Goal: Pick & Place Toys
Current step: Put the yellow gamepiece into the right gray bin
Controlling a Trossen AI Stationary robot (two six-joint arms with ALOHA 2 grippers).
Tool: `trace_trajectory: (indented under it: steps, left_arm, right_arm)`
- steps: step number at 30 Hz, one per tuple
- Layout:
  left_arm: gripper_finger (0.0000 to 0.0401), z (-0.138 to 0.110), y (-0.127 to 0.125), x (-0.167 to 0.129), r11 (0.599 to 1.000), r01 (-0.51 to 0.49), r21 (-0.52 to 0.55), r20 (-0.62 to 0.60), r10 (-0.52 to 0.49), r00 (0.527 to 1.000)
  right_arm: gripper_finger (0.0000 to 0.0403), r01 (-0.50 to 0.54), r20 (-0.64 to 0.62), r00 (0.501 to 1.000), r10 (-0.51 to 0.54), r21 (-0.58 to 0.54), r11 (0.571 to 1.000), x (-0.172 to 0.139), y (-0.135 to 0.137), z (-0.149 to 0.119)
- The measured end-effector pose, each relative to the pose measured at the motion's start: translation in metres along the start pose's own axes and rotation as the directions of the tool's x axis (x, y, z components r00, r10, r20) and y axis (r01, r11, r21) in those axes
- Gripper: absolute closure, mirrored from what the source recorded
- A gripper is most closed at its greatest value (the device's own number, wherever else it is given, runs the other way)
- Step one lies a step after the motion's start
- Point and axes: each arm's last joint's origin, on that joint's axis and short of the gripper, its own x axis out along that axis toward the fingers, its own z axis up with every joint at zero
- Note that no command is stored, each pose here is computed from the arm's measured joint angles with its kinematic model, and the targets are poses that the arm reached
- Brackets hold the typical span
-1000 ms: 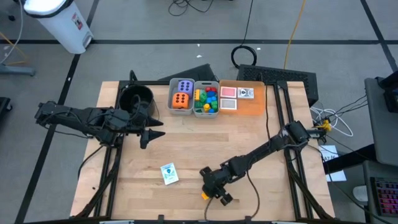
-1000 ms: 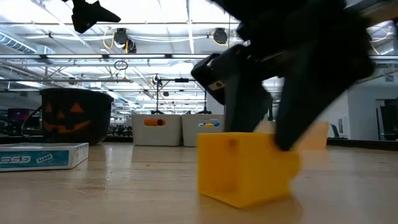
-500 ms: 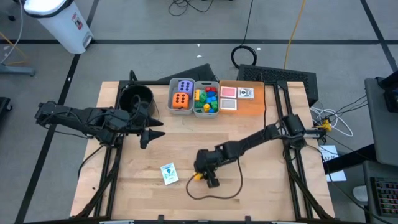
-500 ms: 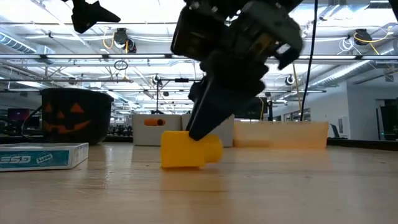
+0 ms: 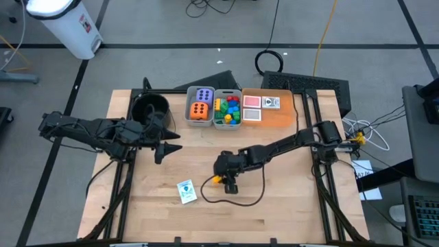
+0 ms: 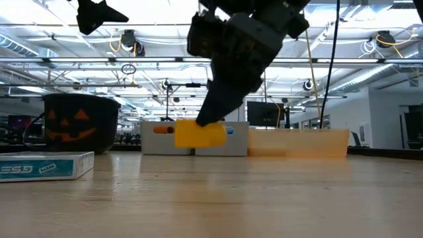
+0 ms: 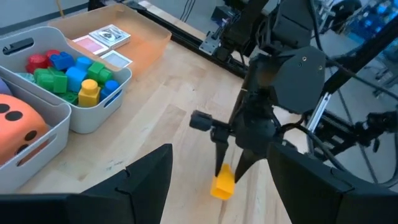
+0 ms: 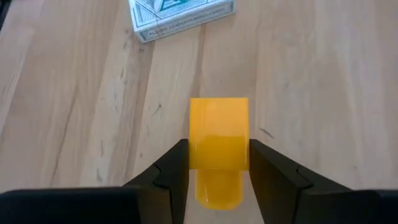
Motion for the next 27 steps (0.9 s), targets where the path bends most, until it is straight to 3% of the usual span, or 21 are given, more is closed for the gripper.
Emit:
trace_trajectory:
  steps: [5, 9, 13, 19, 27]
  left_arm:
    - [0.0135, 0.002, -0.001, 0.0, 0.998, 0.009, -0.06, 0.022, -0.007, 1.0]
    - [0.0135, 0.006, -0.003, 0.0, 0.995, 0.024, -0.095, 0.062, -0.018, 0.998]
    - [0.0135, 0.012, -0.006, 0.004, 0.983, 0.043, -0.18, 0.137, -0.018, 0.99]
    - [0.0135, 0.018, -0.005, 0.033, 0.962, 0.106, -0.25, 0.12, -0.078, 0.99]
    - [0.0135, 0.022, 0.006, 0.084, 0.946, 0.147, -0.29, 0.112, -0.119, 0.987]
  right_arm:
    - [0.0273, 0.046, 0.02, 0.999, -0.045, -0.016, 0.999, -0.02, -0.002, 0.006]
    - [0.0273, 0.119, 0.101, 0.988, -0.119, -0.002, 0.993, -0.049, -0.005, 0.018]
    - [0.0273, 0.227, 0.237, 0.946, -0.222, 0.008, 0.974, -0.088, -0.011, 0.033]
    - [0.0273, 0.366, 0.38, 0.852, -0.36, 0.06, 0.929, -0.141, -0.019, 0.045]
    - [0.0273, 0.392, 0.428, 0.813, -0.396, 0.101, 0.914, -0.164, -0.024, 0.048]
